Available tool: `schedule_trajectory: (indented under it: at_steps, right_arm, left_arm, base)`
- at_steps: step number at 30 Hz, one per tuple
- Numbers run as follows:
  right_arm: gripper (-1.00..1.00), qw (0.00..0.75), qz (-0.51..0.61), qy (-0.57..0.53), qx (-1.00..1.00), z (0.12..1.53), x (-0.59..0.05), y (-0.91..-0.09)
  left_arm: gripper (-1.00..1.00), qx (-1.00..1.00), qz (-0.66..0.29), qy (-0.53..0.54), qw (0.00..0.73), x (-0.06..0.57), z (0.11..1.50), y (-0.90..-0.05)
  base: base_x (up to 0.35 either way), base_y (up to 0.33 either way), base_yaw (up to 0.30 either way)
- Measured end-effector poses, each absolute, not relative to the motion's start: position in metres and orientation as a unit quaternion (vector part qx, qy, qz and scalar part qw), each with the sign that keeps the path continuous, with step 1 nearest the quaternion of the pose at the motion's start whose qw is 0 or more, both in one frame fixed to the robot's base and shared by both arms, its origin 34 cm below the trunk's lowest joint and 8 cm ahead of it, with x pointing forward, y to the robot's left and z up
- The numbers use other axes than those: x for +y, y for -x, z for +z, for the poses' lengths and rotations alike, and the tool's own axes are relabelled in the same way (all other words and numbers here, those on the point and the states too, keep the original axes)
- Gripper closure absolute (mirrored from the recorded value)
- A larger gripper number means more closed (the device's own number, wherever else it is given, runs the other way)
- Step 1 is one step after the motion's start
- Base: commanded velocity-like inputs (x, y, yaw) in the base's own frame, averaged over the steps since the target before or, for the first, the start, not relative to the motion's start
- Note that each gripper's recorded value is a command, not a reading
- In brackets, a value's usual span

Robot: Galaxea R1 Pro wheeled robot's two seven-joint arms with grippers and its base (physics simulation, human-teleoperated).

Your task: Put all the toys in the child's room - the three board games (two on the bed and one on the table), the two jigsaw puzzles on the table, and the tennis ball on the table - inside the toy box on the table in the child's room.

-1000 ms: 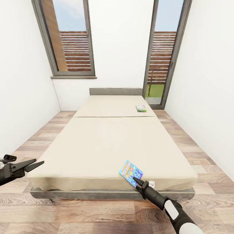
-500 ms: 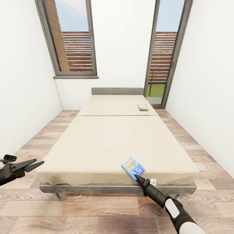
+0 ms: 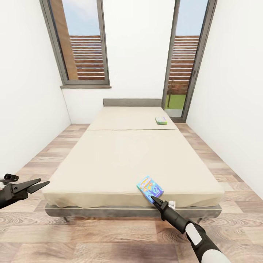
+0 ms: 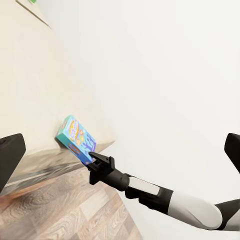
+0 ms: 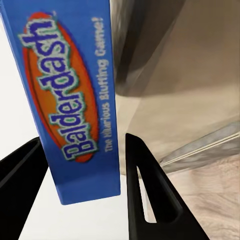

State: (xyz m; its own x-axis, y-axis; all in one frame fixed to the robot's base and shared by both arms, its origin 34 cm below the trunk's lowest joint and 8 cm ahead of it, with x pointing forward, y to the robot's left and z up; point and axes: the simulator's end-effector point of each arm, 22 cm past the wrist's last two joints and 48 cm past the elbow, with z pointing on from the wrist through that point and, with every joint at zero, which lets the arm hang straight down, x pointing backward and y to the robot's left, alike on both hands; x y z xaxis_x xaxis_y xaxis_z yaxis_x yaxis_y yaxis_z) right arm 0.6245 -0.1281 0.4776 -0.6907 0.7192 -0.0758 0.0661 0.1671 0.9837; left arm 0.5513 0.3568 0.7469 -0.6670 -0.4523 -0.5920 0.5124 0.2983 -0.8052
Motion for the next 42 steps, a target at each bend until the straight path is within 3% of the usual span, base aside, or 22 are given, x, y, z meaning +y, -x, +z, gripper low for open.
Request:
schedule_trajectory:
  at_steps: [11,21,42]
  right_arm:
    - [1.00,0.296,0.544,-0.261,0.740,0.507,-0.142,-0.647]
    - [1.00,0.258,0.581,-0.201,0.745,0.579,-0.122,-0.655]
    - [1.00,0.266,0.608,-0.186,0.725,0.641,-0.119,-0.660]
  left_arm:
    - [-1.00,0.698,-0.587,-0.021,0.409,0.362,0.772,-0.557]
    - [-1.00,0.699,-0.585,-0.020,0.411,0.364,0.795,-0.562]
    - [-1.00,0.699,-0.585,-0.020,0.410,0.364,0.839,-0.571]
  base:
    - [0.000,0.000,0.000]
    - [0.000,0.000,0.000]
    - [0.000,0.000,0.000]
